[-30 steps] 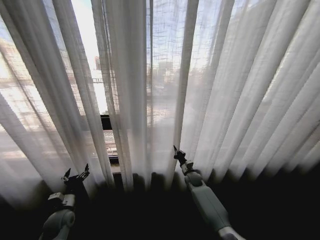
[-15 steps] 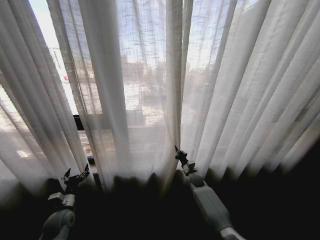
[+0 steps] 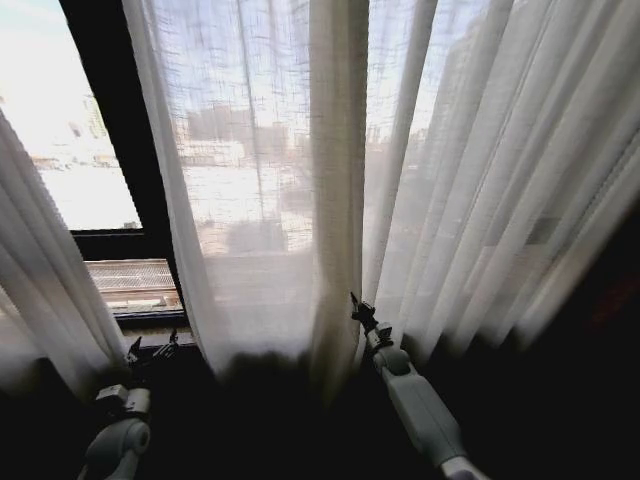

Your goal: Open the curtains by pulling them apart, changing their state from closed to fully open.

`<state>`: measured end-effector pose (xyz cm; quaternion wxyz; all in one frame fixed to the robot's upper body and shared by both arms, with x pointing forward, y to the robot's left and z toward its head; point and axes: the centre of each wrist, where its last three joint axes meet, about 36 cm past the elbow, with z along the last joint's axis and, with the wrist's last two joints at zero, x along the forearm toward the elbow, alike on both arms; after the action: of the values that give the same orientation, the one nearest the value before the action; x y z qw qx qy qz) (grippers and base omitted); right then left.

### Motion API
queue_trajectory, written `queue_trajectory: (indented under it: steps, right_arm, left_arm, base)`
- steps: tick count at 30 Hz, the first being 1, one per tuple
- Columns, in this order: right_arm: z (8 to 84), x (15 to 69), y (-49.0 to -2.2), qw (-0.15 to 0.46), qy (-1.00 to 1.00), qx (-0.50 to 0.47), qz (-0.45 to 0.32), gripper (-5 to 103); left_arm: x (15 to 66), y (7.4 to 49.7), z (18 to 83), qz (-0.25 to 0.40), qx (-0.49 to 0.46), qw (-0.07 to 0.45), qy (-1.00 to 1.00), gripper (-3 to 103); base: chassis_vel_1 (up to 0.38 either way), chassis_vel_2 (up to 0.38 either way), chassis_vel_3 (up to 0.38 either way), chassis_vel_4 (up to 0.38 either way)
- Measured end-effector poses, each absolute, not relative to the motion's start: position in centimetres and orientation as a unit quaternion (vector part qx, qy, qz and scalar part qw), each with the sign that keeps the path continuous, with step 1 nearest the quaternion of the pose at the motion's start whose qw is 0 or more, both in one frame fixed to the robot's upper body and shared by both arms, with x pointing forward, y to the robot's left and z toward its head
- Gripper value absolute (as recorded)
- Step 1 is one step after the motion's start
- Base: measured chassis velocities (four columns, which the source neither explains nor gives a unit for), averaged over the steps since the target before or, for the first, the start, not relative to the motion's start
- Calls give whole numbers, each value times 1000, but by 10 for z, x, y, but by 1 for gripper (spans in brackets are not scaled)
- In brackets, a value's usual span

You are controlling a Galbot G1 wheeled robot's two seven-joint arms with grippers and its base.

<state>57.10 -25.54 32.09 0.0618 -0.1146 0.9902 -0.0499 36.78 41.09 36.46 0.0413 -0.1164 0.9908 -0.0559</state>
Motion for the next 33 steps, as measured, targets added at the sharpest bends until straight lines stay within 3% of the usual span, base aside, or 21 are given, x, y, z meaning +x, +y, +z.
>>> queue_trajectory:
  steps: [33]
  right_arm:
    - [316,567,-257,63,989,-129,-47,0]
  left_arm:
    - [368,411,365,-56,-116,41,991,100]
  base:
    - [-355,-354,357,350]
